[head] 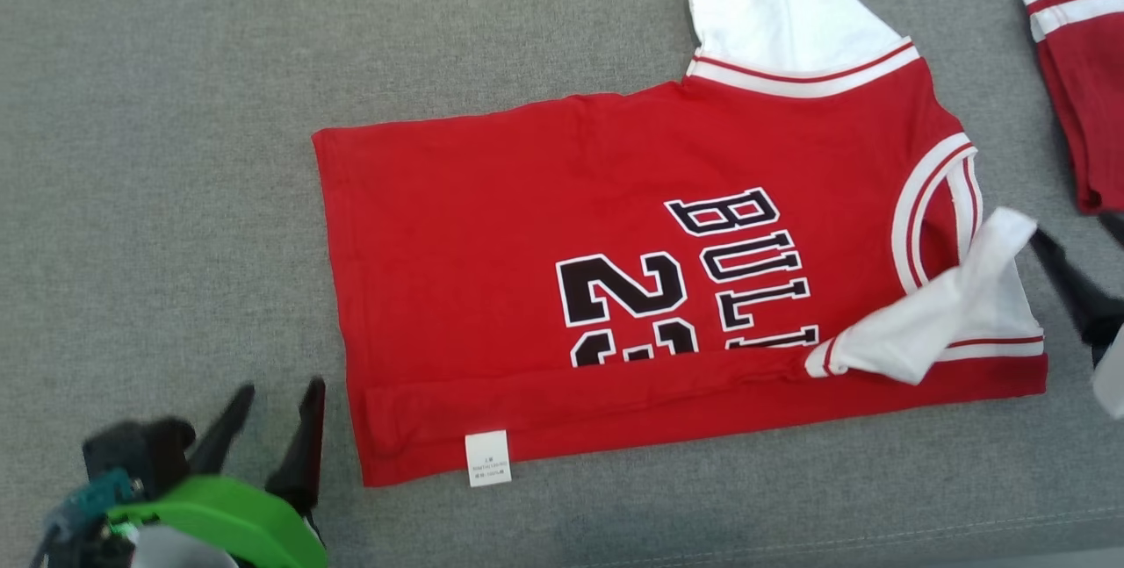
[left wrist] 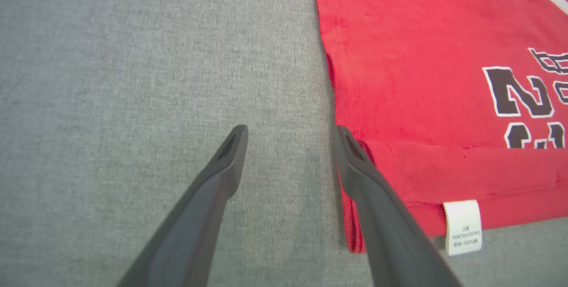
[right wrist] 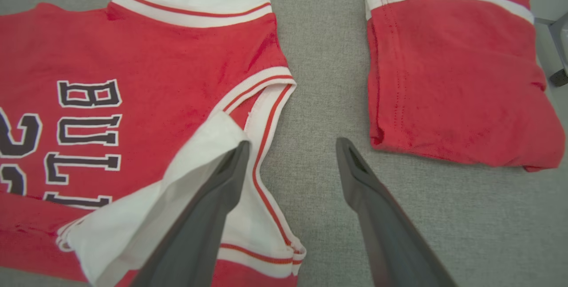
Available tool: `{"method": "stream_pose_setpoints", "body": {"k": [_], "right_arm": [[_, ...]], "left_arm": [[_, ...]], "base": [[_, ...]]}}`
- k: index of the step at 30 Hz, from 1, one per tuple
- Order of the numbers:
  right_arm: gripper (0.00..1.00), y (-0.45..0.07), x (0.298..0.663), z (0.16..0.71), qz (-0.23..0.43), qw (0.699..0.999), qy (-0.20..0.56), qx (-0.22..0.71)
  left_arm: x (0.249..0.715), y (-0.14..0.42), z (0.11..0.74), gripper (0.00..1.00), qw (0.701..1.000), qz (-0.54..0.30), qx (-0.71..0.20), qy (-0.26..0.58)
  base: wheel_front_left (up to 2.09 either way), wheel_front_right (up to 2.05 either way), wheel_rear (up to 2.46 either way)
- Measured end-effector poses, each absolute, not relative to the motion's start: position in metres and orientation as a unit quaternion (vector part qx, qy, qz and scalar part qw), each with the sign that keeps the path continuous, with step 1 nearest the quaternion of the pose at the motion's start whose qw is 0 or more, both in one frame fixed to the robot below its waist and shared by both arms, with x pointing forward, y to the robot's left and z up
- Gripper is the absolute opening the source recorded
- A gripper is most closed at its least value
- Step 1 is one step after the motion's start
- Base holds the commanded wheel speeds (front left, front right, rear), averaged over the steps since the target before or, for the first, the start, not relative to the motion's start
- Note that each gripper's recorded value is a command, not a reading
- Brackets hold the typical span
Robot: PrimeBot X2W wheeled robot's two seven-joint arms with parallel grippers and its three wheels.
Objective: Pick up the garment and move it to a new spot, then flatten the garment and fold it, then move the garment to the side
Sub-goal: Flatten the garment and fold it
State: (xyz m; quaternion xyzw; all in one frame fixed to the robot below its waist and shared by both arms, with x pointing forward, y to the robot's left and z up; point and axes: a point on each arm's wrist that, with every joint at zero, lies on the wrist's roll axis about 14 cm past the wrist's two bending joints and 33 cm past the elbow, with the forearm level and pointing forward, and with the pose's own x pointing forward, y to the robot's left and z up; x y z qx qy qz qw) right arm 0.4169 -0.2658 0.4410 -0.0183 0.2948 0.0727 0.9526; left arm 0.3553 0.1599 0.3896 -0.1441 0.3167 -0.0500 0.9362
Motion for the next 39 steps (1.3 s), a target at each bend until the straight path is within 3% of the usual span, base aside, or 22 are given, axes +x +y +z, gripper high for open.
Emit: {"method": "stream_pose_setpoints", "body": {"k": [8,15,22,33,34,35,36,37,39], "right_arm": [[1.0,-0.225,0.523,0.485,0.125,0.971,0.193,-0.06],[1.0,-0.189,0.595,0.441,0.147,0.967,0.199,-0.068],[1.0,-0.159,0.623,0.381,0.181,0.947,0.248,-0.096],[1.0,-0.147,0.647,0.367,0.194,0.943,0.248,-0.104],[1.0,-0.146,0.647,0.367,0.196,0.943,0.249,-0.102],[0.4,-0.145,0.647,0.368,0.196,0.944,0.247,-0.096],[0.0,-0.144,0.646,0.369,0.199,0.945,0.244,-0.093],[0.0,-0.142,0.645,0.371,0.2,0.946,0.24,-0.088],[0.0,-0.141,0.643,0.374,0.202,0.948,0.234,-0.081]], "left_arm": [[0.465,0.152,0.417,1.0,0.963,-0.089,-0.102,0.234],[0.513,0.137,0.377,1.0,0.954,-0.112,-0.087,0.264],[0.521,0.141,0.35,1.0,0.948,-0.12,-0.068,0.285],[0.519,0.141,0.343,1.0,0.944,-0.133,-0.067,0.294],[0.519,0.14,0.343,0.75,0.944,-0.136,-0.068,0.295],[0.519,0.139,0.343,0.43,0.943,-0.14,-0.067,0.295],[0.519,0.137,0.344,0.12,0.942,-0.146,-0.068,0.294],[0.519,0.135,0.346,0.0,0.943,-0.15,-0.071,0.29],[0.518,0.129,0.348,0.0,0.942,-0.16,-0.076,0.287]], "base": [[0.0,0.0,0.0],[0.0,0.0,0.0],[0.0,0.0,0.0],[0.0,0.0,0.0],[0.0,0.0,0.0],[0.0,0.0,0.0],[0.0,0.0,0.0],[0.0,0.0,0.0],[0.0,0.0,0.0]]}}
